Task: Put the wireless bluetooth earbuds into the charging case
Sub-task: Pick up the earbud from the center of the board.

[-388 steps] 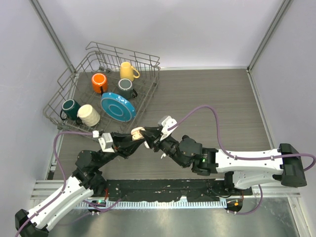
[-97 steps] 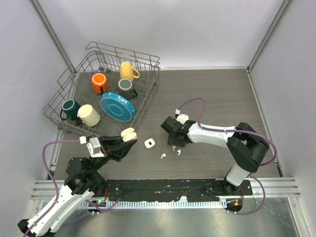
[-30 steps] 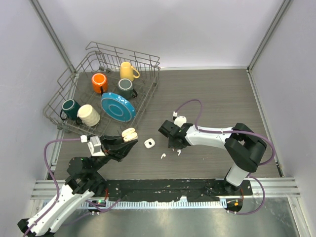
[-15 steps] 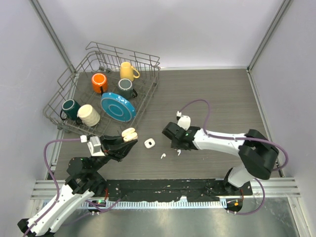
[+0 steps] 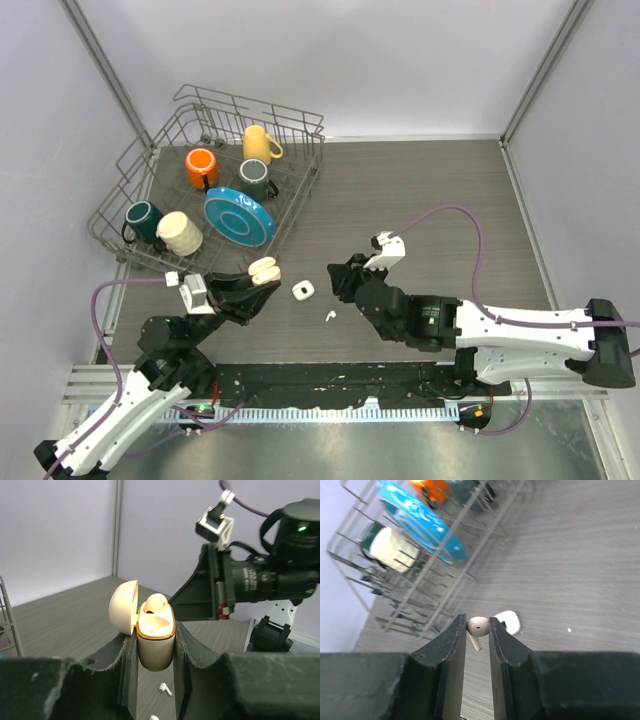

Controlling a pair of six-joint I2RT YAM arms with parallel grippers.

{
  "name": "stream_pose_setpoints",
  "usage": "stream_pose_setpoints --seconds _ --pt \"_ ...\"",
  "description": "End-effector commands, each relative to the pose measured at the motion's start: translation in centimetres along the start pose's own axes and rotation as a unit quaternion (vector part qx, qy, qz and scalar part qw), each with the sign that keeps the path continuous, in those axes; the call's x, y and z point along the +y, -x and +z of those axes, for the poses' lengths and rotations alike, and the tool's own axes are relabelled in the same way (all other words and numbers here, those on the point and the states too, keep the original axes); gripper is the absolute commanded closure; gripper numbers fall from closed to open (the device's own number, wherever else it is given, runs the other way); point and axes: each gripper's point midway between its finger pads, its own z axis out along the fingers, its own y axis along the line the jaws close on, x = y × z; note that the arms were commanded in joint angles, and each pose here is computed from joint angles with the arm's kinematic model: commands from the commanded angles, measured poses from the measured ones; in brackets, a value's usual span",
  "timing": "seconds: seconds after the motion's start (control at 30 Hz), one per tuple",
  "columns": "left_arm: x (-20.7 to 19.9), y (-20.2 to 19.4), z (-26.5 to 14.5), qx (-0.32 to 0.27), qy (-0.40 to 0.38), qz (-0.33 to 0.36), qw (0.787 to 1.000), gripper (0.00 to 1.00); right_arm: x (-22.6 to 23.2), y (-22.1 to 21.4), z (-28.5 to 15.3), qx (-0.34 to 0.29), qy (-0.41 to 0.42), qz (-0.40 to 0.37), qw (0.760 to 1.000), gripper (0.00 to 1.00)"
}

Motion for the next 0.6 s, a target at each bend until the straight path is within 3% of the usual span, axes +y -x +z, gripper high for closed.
stream_pose_setpoints --seconds 0.0,0.27,0.57 --pt "-0.2 0.9 0.5 -0.021 -0.008 0.001 1.000 1.00 3.1 5.0 -1.9 -0.121 0.024 0.034 0.992 0.99" --pt "-0.3 0.9 0.6 -0.021 -0.012 0.001 1.000 1.00 6.6 7.1 -5.1 -0.182 0.094 0.066 0.977 0.99" --pt "-0.4 -0.1 0.5 -0.002 -0.020 0.018 1.000 1.00 11.4 8.3 -6.5 -0.191 0.191 0.064 0.961 0.99"
